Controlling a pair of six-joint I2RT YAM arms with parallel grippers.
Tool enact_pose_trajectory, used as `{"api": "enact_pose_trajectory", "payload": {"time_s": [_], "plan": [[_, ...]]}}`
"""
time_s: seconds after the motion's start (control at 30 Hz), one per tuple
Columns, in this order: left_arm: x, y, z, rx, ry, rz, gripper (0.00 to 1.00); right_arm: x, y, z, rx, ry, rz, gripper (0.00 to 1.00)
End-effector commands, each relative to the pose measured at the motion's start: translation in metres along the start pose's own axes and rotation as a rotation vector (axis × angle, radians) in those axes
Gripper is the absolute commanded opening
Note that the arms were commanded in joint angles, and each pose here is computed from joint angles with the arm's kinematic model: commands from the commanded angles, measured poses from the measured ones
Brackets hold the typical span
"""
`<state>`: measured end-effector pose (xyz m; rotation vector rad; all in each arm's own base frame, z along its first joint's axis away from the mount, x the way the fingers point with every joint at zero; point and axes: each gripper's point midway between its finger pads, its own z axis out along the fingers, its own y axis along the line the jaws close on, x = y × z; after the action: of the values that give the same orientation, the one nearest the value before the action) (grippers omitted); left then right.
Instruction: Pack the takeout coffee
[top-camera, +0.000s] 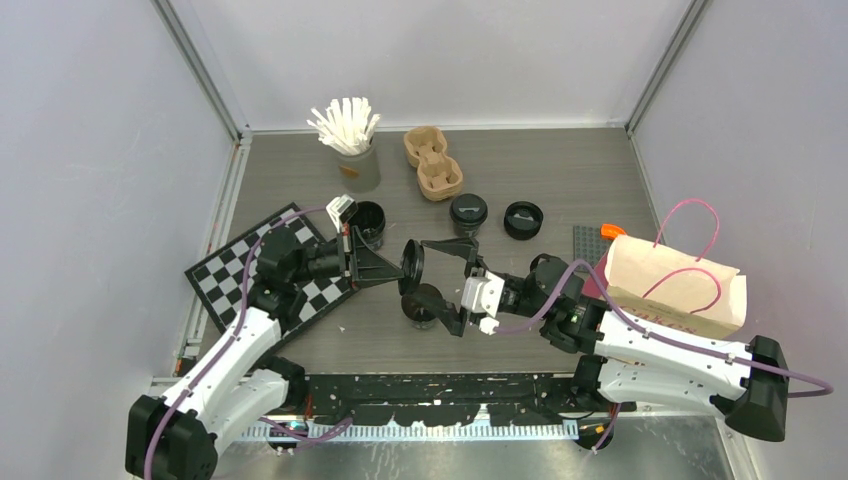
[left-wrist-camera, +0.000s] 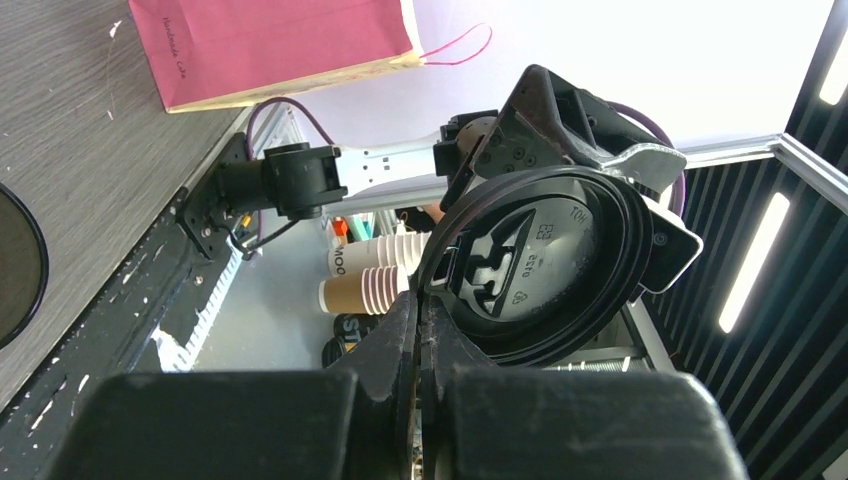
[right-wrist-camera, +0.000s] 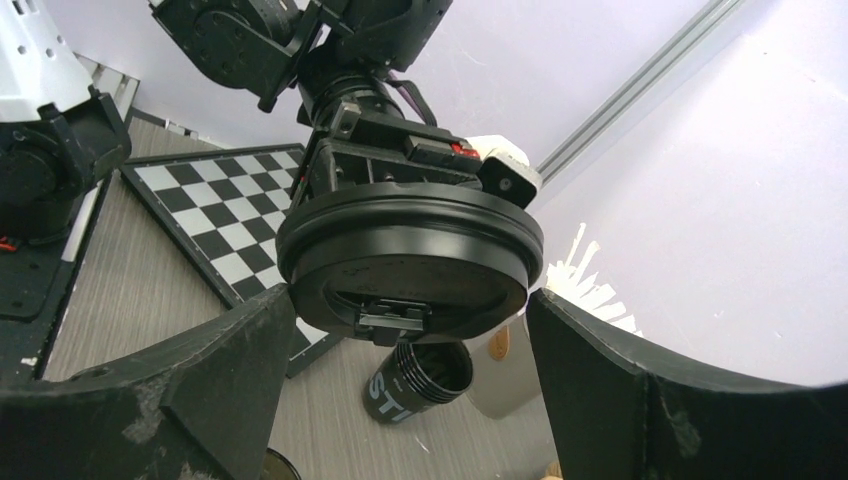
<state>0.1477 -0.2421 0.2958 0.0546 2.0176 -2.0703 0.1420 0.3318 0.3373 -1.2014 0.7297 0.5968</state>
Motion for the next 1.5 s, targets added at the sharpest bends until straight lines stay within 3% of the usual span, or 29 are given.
{"api": "enact_pose_trajectory", "payload": {"time_s": [0.0,0.17,0.4,0.87,0.93,1.03,1.17,1.33,1.47], "plan": [[0.003,-0.009,-0.001,0.033,-0.005,0.047,0.0,-0.031,-0.024,0.002,0.085,-0.089,-0.048,0.88],[0.002,-0.007,-0.001,0.032,-0.013,0.042,0.0,-0.029,-0.023,0.003,0.08,-0.084,-0.04,0.85],[0.002,-0.008,-0.001,0.038,-0.024,0.037,0.0,-0.023,-0.02,0.005,0.069,-0.063,-0.029,0.89],[0.003,-0.008,-0.002,0.042,-0.027,0.028,0.01,-0.019,-0.021,0.005,0.082,-0.047,-0.002,0.75],[0.003,-0.009,-0.002,0.045,-0.038,0.041,0.12,-0.019,-0.022,0.004,0.091,-0.042,0.016,0.74],[0.001,-0.001,-0.003,0.006,-0.067,0.076,0.41,-0.015,-0.025,0.0,0.129,-0.024,0.067,0.72],[-0.013,0.011,-0.011,-0.141,-0.111,0.2,0.58,0.001,-0.021,-0.012,0.177,0.032,0.186,0.69],[-0.043,0.043,-0.049,-0.534,-0.26,0.378,0.71,0.022,-0.025,-0.032,0.3,0.161,0.425,0.68],[-0.058,0.065,-0.099,-0.856,-0.376,0.49,0.92,0.043,-0.027,-0.056,0.425,0.371,0.654,0.68]]}}
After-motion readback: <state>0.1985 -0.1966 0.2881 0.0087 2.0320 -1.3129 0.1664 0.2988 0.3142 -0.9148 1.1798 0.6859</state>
